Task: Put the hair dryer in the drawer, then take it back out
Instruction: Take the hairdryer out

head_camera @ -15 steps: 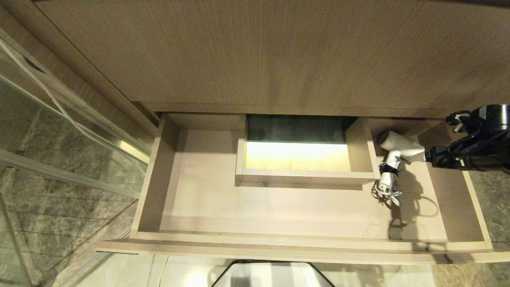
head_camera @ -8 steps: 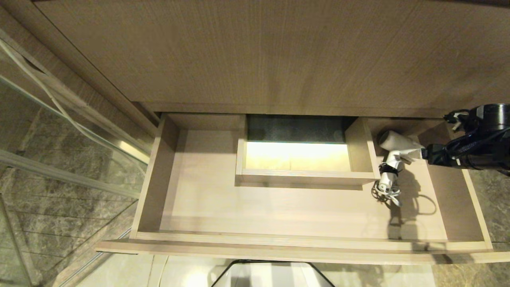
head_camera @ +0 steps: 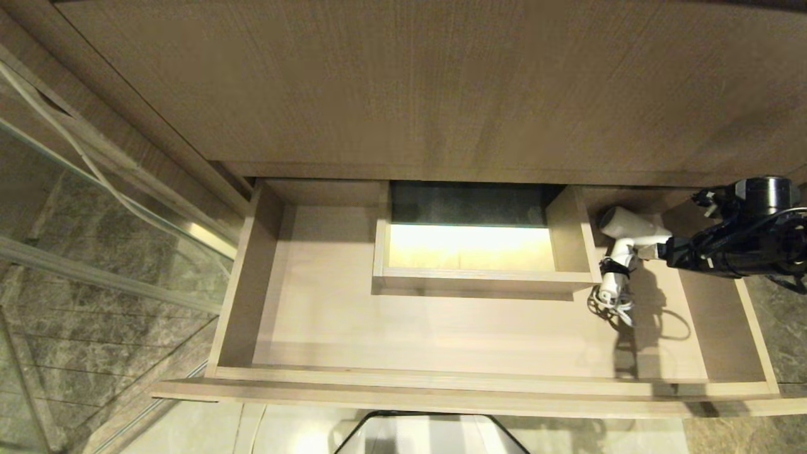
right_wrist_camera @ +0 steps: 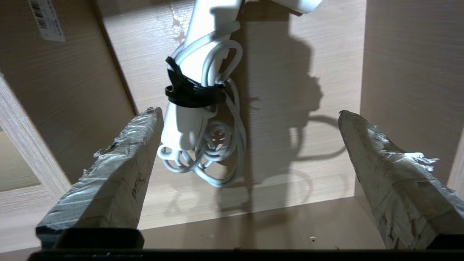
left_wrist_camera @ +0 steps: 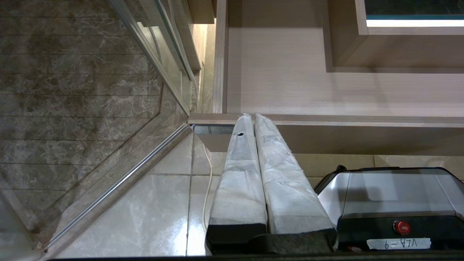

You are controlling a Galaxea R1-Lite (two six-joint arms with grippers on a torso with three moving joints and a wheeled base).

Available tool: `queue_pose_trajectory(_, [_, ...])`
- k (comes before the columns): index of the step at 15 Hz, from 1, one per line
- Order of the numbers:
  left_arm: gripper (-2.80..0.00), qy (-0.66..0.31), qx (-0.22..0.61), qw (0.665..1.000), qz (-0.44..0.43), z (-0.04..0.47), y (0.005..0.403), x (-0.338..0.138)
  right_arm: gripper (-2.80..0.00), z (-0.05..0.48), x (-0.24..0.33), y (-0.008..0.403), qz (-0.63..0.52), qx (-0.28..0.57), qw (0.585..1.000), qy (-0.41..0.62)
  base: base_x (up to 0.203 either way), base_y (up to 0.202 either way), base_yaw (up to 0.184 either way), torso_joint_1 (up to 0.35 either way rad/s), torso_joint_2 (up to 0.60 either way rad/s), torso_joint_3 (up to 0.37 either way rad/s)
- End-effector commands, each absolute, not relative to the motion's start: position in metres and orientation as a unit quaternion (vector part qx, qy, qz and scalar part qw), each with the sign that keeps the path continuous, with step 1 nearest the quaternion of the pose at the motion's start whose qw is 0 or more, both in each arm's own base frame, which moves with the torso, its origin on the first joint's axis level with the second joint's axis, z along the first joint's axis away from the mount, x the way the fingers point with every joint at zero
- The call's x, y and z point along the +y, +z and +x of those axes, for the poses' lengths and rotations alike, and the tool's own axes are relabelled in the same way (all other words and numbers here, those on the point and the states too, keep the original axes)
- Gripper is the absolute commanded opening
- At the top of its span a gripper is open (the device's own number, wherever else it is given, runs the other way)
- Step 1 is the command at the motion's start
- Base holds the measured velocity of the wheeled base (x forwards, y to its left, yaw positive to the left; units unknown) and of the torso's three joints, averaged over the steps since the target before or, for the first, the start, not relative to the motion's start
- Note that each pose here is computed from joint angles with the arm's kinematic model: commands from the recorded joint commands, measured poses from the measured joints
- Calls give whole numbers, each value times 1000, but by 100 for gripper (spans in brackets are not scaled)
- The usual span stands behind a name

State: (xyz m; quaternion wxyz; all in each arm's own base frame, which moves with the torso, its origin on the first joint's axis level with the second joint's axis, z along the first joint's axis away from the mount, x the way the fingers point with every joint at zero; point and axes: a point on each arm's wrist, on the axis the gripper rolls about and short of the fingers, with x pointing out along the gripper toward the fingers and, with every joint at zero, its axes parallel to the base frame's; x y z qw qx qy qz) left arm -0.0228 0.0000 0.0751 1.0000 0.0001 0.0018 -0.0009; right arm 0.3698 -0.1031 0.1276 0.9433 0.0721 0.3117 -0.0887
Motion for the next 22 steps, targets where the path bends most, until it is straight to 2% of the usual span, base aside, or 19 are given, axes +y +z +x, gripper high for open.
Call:
queue_pose_trajectory(1, [-280,-1,2,1000,0,-23,75,0,0,386,-108,111,76,322,939,-89,0,0,0,0,0,0])
queue_pose_trajectory(8, [-280,-1,2,1000,0,-23,75,0,0,392,-108,109,80,319,940,-89,0,0,0,0,0,0])
queue_pose_trajectory(12, [-280,-1,2,1000,0,-23,75,0,0,426,-107,85,100,320,938,-84,0,0,0,0,0,0])
queue_pose_trajectory(22, [-280,-1,2,1000,0,-23,75,0,0,445,-102,70,96,314,942,-75,0,0,0,0,0,0])
